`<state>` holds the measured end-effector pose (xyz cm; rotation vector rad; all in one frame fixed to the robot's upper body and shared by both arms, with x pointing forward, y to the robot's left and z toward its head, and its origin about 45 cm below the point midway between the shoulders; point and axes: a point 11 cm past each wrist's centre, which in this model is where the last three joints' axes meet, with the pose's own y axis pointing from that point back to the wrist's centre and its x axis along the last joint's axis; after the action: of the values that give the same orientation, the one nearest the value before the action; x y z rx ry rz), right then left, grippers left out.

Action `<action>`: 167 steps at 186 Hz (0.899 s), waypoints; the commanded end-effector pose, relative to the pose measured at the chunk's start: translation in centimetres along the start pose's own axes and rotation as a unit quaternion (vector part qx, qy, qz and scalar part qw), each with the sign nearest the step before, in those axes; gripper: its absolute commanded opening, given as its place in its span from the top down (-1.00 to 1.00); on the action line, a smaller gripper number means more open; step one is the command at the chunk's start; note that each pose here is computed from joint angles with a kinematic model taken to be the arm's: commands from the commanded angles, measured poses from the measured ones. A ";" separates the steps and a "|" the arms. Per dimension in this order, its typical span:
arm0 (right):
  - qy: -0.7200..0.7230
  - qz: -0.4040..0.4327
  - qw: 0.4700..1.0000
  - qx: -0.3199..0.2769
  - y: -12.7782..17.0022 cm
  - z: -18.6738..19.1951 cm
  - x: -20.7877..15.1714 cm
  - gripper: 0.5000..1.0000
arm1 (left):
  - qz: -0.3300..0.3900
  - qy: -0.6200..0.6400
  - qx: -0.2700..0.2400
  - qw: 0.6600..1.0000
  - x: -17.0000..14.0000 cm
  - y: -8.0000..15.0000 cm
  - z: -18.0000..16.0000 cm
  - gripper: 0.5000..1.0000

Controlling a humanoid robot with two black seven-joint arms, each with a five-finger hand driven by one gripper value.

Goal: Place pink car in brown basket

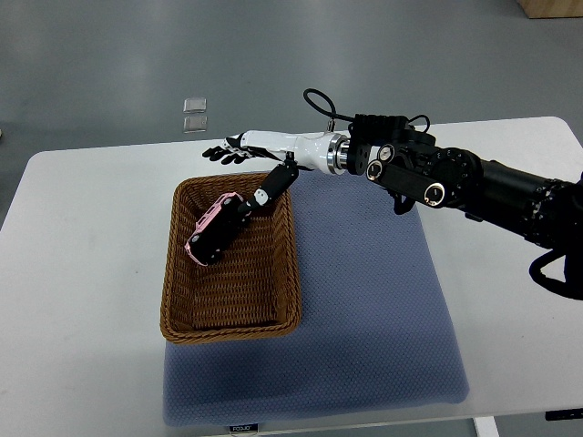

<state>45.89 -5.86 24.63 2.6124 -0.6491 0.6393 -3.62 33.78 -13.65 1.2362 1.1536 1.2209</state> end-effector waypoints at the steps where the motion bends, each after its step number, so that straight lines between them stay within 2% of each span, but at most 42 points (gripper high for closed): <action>1: -0.054 0.026 0.998 0.002 0.2 0.5 0.5 -0.58 | 0.000 0.000 0.000 1.000 0.0 0.0 0.0 -1.00; 31: -0.181 0.062 0.982 -0.006 1.2 3.6 -1.0 -0.59 | 0.000 0.000 0.000 1.000 0.0 0.0 0.0 -1.00; 86: -0.401 0.141 0.905 -0.008 6.9 9.8 0.2 -0.63 | 0.000 0.000 0.000 1.000 0.0 0.0 0.0 -1.00; 122: -0.483 0.186 0.856 -0.006 9.4 12.2 1.0 -0.65 | 0.000 0.000 0.000 1.000 0.0 0.0 0.0 -1.00; 167: -0.539 0.221 0.813 -0.020 10.9 14.5 1.3 -0.65 | 0.000 0.000 0.000 1.000 0.0 0.0 0.0 -1.00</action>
<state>46.11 -21.03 16.38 2.6179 -1.5237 -0.8307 -3.62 33.78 -13.65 1.2362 1.1536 1.2209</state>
